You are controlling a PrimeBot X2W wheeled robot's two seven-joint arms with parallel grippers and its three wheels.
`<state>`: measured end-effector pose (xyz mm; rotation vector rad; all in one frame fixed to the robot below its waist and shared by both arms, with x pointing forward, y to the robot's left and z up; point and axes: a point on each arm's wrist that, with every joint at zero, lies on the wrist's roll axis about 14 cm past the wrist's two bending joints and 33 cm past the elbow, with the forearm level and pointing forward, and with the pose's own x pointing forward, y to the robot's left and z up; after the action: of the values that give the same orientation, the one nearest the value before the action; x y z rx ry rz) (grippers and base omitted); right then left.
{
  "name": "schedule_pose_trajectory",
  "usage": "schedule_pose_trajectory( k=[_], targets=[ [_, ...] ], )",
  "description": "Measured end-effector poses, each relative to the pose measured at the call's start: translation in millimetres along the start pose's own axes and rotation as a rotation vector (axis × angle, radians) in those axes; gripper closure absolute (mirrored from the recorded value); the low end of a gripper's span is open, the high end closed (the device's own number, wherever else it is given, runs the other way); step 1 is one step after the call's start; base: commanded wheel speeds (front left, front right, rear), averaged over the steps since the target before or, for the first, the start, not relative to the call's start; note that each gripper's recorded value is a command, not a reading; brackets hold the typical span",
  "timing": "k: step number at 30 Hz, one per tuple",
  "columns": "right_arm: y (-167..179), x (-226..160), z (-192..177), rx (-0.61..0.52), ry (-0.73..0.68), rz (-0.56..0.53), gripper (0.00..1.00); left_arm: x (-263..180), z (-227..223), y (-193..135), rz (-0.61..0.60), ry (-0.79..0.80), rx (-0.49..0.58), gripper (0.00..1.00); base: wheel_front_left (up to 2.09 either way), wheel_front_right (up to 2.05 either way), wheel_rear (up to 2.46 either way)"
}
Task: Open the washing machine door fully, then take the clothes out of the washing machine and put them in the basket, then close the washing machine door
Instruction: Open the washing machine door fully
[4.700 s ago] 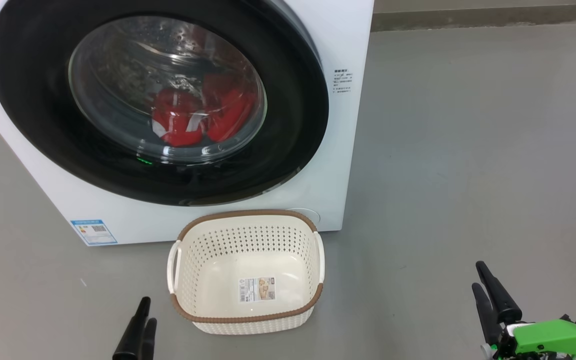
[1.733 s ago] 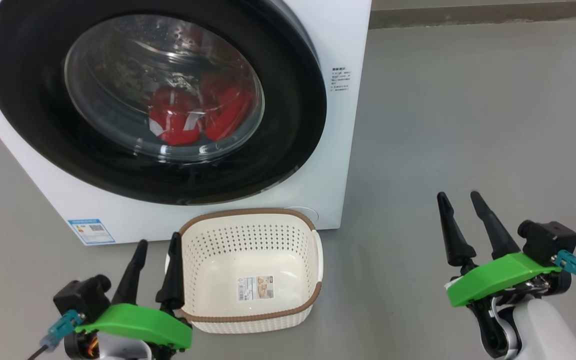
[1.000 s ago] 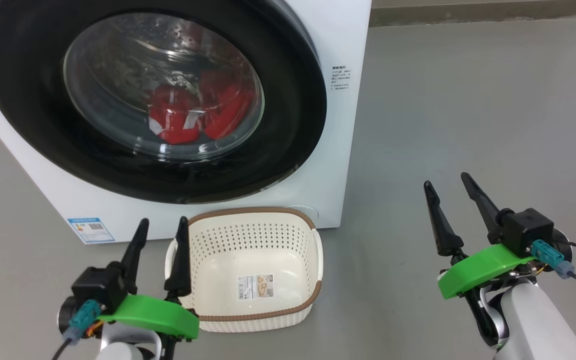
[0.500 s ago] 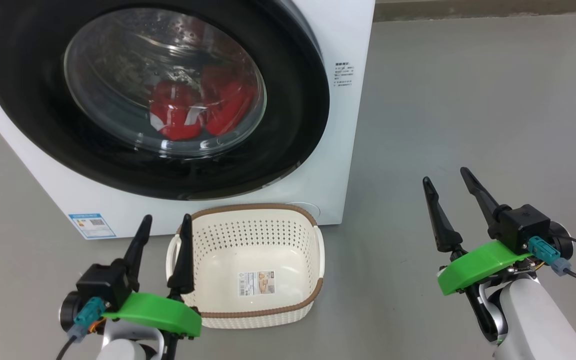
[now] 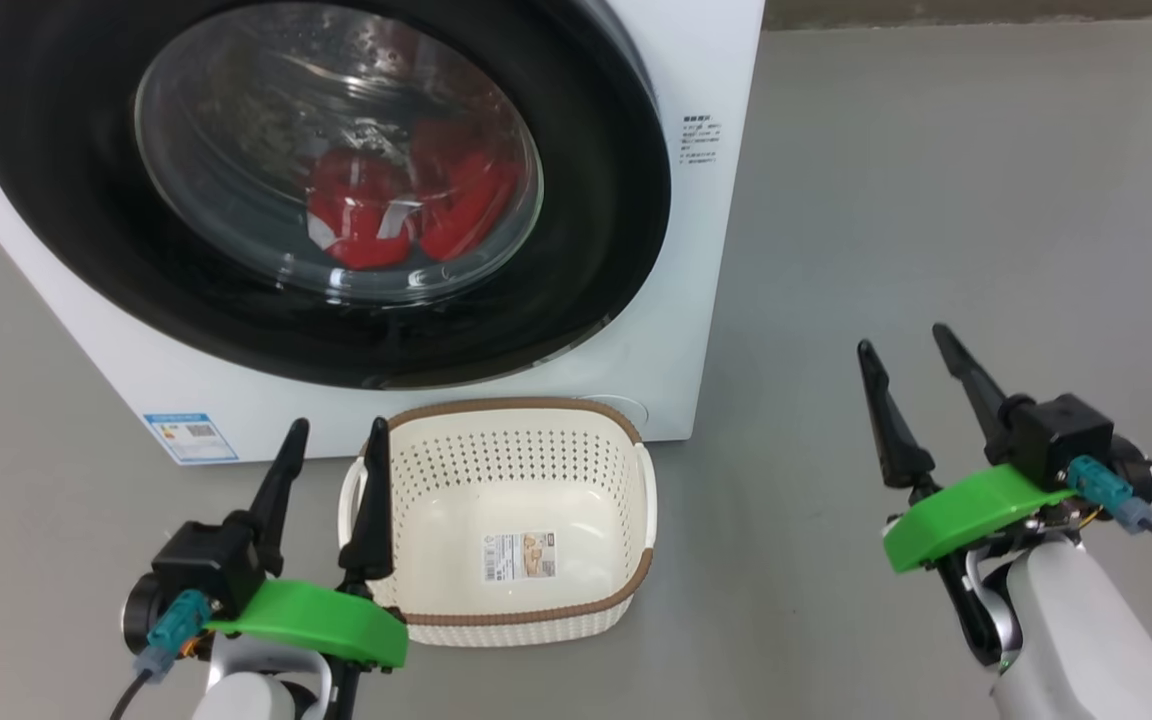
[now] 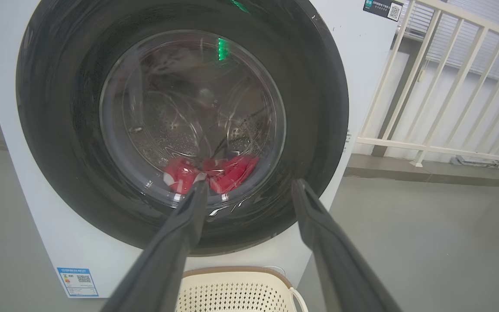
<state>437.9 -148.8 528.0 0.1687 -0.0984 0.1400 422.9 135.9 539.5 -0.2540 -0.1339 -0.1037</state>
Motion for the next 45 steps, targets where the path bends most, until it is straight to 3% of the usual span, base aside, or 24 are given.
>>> schedule_pose_trajectory(
  k=[6, 7, 8, 9, 10, 12, 14, 20, 33, 45],
  targets=[
    [0.5, 14.3, 2.3, 0.004, -0.01, 0.004, 0.0, 2.1, -0.1, 1.1, 0.0, -0.005, -0.001, 0.0, 0.0, 0.0, 0.0],
    [1.0, 16.9, 2.5, 0.012, -0.012, 0.005, 0.08, 2.2, -0.5, 1.4, 0.0, -0.004, -0.001, 0.0, 0.0, 0.0, 0.0],
    [1.7, 19.6, 2.8, 0.027, -0.014, 0.005, 0.32, 2.1, -0.8, 1.7, 0.001, -0.004, -0.001, 0.0, 0.0, 0.0, 0.0],
    [2.4, 22.1, 3.2, 0.033, -0.016, 0.006, 0.32, 2.1, -0.9, 2.1, 0.001, -0.004, -0.001, 0.0, 0.0, 0.0, 0.0],
    [3.1, 24.5, 3.3, 0.042, -0.018, 0.007, 0.54, 2.1, -1.0, 2.9, 0.003, -0.004, 0.0, 0.0, 0.0, 0.0, 0.0],
    [3.6, 29.6, 3.9, 0.061, -0.023, 0.006, 0.71, 2.9, -0.4, 4.3, 0.005, -0.007, 0.0, 0.0, 0.0, 0.0, 0.0],
    [3.8, 32.4, 4.3, 0.077, -0.026, 0.005, 1.0, 3.7, 0.2, 4.5, 0.005, -0.01, 0.001, 0.0, 0.0, 0.0, 0.0],
    [5.1, 54.3, 3.9, 0.194, -0.039, -0.005, 1.0, 12.4, 3.0, 5.0, 0.0, -0.026, 0.002, 0.0, 0.0, 0.0, 0.0],
    [9.7, 100.3, -23.6, 0.659, -0.005, -0.077, 1.0, 27.1, 8.0, 12.5, 0.005, -0.064, 0.009, 0.0, 0.0, 0.0, 0.0],
    [41.2, 157.7, -30.7, 1.015, 0.14, 0.038, 1.0, 45.5, -0.1, 16.2, -0.001, -0.072, 0.003, 0.0, 0.0, 0.0, 0.0]
  ],
)
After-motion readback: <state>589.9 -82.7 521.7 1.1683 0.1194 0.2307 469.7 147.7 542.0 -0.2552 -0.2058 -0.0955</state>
